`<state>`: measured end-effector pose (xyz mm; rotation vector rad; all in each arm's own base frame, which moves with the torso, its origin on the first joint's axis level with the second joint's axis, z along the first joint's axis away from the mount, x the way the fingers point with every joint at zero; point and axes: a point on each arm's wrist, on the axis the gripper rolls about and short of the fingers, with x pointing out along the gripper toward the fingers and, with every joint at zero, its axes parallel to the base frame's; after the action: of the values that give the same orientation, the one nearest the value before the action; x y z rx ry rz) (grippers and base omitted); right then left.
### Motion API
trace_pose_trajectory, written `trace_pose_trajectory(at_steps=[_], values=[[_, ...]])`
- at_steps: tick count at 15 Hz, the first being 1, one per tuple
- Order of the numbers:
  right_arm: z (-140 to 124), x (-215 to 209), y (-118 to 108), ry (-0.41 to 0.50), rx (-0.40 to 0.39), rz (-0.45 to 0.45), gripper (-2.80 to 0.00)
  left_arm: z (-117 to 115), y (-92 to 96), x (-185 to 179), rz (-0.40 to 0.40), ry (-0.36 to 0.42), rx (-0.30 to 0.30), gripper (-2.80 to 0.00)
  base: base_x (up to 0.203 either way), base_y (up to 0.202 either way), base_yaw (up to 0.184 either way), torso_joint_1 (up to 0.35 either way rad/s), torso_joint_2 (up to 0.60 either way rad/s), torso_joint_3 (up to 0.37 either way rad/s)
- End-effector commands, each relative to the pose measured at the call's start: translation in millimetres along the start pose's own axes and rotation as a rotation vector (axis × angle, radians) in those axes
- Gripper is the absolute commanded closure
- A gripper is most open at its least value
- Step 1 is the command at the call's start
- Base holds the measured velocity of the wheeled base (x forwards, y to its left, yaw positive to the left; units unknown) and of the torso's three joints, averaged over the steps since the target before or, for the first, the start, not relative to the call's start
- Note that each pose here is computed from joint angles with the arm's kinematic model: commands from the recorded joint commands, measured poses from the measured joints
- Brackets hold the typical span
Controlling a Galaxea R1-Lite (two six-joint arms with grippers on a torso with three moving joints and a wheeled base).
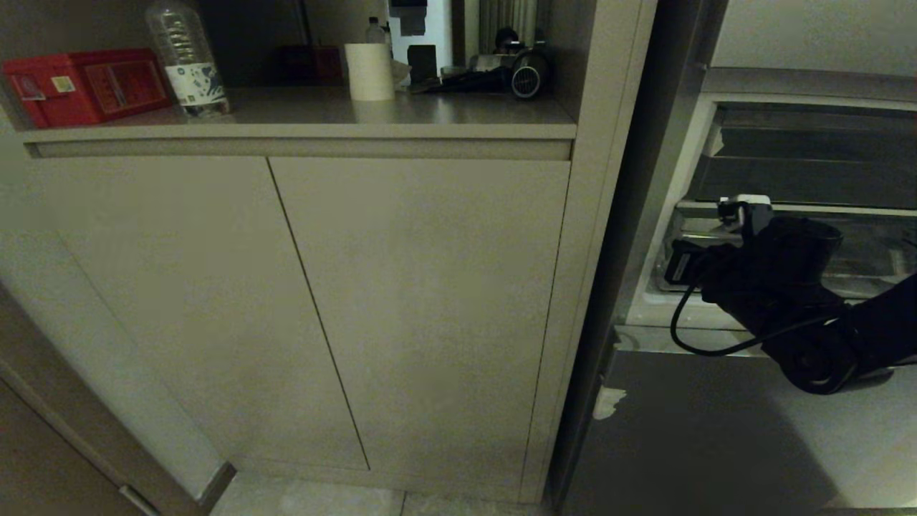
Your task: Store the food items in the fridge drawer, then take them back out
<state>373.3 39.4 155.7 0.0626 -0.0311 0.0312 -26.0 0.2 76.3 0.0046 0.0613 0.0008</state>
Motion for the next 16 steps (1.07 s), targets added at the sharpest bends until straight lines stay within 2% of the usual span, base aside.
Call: trace_pose_trajectory(at_steps=[1,7,14,15,16], values=[[1,-3,1,-0.003,0.002,0.006,0.0,0,0.0,0,0.001,0.001,0.0,0.0,0.0,0.0,0.0,0.0,0.0,0.0],[14,-44,0,0.008,0.007,0.01,0.0,0,0.0,0,0.001,0.002,0.0,0.0,0.0,0.0,0.0,0.0,0.0,0.0],[29,-123,-6,0.004,0.009,0.011,0.0,0,0.0,0,0.001,0.002,0.0,0.0,0.0,0.0,0.0,0.0,0.0,0.0],[28,-133,-7,0.008,0.009,0.011,-2.8,0,0.0,0,0.001,0.002,0.0,0.0,0.0,0.0,0.0,0.0,0.0,0.0],[26,-141,-8,0.018,0.009,0.01,-2.8,0,0.0,0,0.001,0.002,0.0,0.0,0.0,0.0,0.0,0.0,0.0,0.0]])
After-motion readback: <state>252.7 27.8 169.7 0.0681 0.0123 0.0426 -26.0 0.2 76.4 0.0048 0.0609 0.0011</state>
